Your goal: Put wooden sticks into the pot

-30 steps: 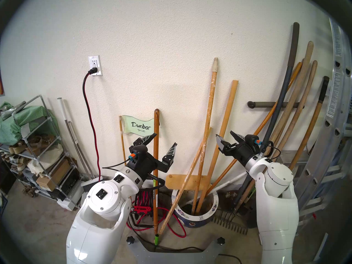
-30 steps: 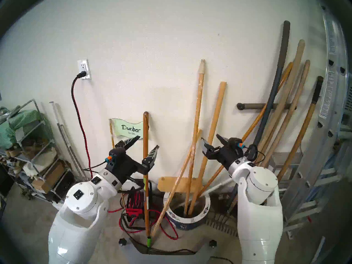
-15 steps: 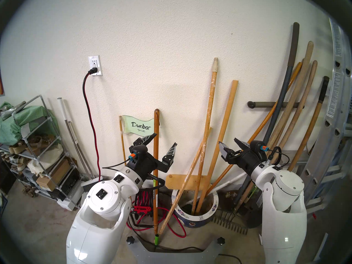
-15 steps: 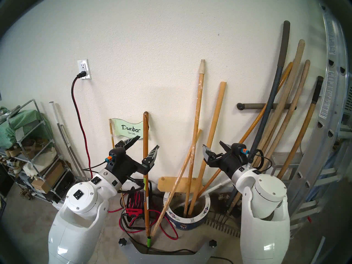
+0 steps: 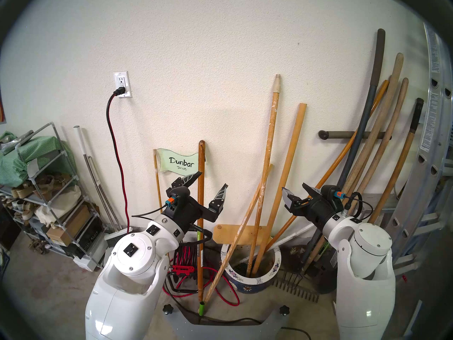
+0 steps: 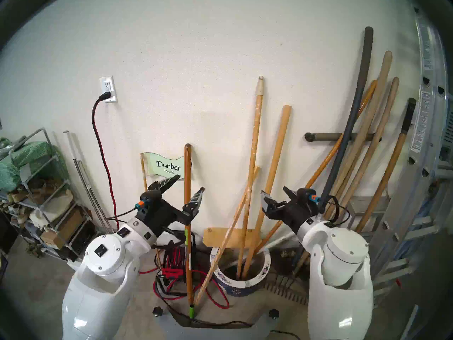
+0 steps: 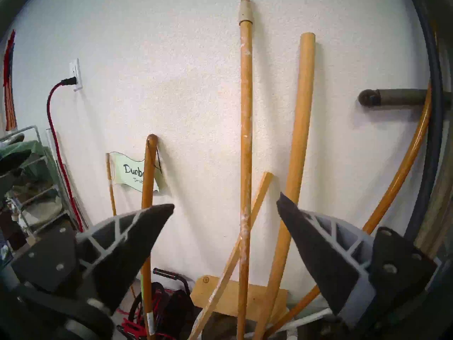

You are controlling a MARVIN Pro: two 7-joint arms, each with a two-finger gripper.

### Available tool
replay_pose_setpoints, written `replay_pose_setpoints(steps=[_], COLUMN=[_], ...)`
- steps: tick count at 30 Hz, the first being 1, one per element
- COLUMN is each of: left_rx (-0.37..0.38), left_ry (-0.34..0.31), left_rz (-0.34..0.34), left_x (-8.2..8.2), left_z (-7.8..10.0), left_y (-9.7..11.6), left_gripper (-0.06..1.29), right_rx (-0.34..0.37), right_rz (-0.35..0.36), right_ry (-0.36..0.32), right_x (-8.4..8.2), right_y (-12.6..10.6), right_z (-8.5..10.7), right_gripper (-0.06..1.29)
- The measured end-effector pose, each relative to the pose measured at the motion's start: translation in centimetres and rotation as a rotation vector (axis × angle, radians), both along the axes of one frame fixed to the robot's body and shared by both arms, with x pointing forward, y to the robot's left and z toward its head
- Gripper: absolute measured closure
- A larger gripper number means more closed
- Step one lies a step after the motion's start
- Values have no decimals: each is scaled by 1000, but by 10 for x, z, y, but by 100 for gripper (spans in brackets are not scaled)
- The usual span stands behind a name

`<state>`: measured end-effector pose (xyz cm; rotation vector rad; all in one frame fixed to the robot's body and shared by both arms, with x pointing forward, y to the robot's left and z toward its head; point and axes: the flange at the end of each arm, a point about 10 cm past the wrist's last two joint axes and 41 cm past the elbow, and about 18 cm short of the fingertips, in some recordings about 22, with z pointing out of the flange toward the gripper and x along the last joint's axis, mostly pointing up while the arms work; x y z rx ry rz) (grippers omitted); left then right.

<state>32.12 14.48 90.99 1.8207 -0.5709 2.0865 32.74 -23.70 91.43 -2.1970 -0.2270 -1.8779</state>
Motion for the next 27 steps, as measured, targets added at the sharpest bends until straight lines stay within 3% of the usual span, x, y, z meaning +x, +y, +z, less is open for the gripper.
replay_pose_setpoints(steps=[27], left_rx=[0], left_ry=[0], left_rz=[0], left_x=[0], left_z=[0], left_y=[0], left_gripper=[-4], right_rx=[14], right_rz=[8], right_ry=[-11], right_x=[-1], right_y=[2], right_z=[1], right_gripper=[3])
